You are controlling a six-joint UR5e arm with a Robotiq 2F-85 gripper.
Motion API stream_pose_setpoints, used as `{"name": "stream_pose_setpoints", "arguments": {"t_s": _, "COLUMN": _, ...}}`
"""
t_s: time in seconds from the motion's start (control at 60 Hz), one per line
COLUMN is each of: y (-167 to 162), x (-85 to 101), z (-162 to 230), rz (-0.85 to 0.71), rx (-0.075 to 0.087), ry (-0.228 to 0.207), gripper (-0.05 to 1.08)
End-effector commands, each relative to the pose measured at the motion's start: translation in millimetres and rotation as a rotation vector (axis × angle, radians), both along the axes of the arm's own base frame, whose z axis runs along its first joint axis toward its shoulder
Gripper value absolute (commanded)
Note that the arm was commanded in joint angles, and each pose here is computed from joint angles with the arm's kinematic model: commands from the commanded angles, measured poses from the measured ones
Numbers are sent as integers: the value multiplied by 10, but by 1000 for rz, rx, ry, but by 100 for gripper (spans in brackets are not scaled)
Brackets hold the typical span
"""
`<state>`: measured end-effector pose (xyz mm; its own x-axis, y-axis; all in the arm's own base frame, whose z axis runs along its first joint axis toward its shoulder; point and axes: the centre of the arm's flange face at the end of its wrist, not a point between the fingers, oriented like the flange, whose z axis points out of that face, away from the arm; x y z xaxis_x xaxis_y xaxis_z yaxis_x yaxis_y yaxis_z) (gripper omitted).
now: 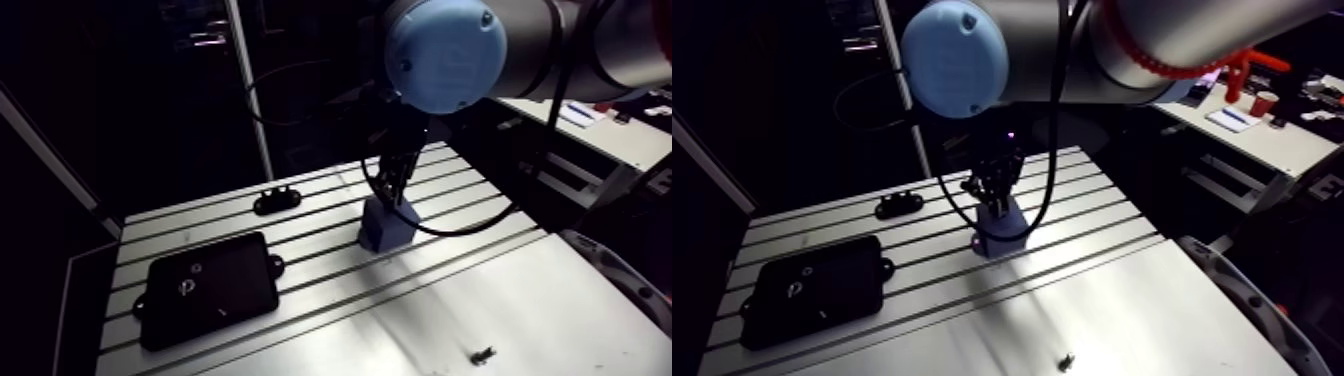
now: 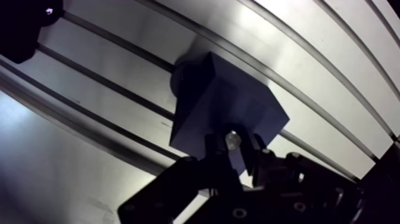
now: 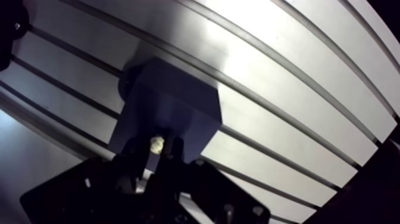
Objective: Pick up the M10 bolt and insert it into the hex recess until seated.
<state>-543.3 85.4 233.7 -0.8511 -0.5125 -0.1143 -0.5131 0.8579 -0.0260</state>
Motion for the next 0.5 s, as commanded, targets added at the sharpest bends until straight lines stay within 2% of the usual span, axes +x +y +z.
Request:
{"name": "stream_pose_setpoints", "arguments": {"t_s": 0.017, "y": -13, "x": 14, "z": -15, "rz": 32, "rx": -5, "ry": -5, "gripper": 73}}
{"name": "stream_pose_setpoints", "arguments": {"t_s": 0.5, "y": 6, "x": -10, "z": -3, "rz": 65, "rx": -6, "ry": -3, "gripper": 73}}
